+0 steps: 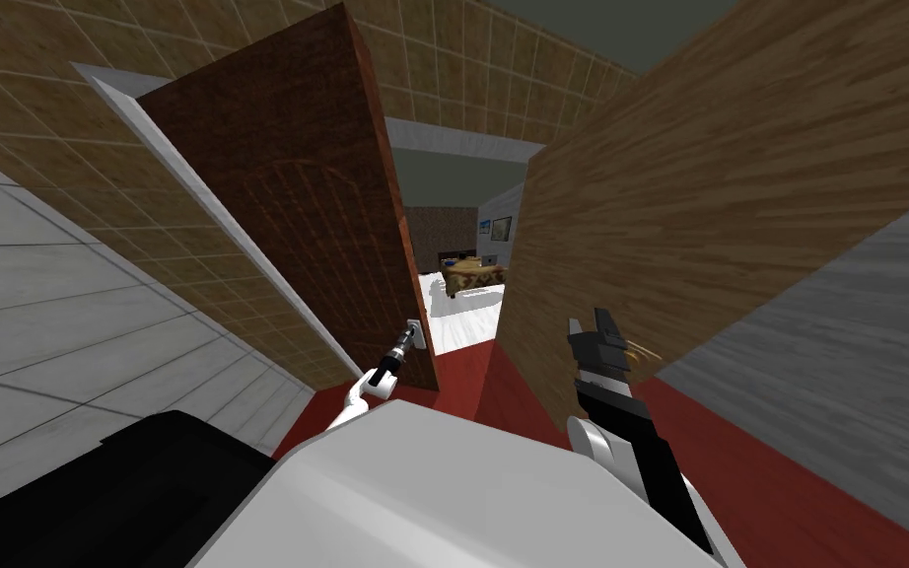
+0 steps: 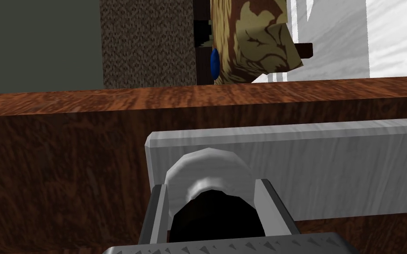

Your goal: Pull the door open

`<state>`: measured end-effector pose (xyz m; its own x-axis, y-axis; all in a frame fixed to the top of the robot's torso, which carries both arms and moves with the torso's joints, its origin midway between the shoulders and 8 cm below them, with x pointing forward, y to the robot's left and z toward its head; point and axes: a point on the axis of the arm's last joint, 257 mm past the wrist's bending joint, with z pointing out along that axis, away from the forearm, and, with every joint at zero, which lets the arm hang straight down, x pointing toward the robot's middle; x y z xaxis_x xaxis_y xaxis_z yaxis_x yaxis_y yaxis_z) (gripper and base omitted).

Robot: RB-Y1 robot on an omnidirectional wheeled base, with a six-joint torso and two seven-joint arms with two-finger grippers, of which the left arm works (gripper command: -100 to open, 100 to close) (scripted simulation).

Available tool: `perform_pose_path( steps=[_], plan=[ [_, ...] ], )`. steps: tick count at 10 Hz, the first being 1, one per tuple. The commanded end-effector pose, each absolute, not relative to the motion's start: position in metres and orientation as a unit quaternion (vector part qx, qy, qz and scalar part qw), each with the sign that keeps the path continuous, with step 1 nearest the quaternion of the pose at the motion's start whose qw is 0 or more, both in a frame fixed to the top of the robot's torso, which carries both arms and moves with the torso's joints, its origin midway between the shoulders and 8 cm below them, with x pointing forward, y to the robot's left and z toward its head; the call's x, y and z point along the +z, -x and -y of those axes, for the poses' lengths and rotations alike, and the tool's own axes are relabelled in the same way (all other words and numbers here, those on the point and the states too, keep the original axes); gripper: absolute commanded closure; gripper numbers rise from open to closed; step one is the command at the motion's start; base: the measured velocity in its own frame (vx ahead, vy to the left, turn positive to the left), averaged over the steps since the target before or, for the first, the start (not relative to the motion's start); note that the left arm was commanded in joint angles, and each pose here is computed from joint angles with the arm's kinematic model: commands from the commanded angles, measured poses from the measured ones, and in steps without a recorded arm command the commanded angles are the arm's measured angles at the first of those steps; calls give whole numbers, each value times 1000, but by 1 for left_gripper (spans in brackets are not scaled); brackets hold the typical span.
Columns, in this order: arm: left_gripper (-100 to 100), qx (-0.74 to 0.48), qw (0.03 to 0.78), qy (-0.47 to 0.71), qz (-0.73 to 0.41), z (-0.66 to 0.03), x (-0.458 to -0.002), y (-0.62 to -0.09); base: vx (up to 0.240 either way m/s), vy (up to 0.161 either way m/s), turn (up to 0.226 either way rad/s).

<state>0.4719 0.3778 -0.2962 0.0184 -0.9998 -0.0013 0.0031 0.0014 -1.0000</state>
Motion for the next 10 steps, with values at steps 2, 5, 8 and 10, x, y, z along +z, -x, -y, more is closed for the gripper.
perform_pose_path(
  steps=[2, 5, 8, 10],
  plan=[
    [100, -500, 499, 500, -502, -376, -299, -463, -162, 36, -78],
    [100, -509, 491, 489, -510, -375, -298, -452, -236, 106, -151],
    [100, -519, 481, 480, -519, -372, -297, -440, -205, 80, -107],
    [100, -519, 479, 479, -520, -370, -298, -439, -150, 65, -65]
  ],
)
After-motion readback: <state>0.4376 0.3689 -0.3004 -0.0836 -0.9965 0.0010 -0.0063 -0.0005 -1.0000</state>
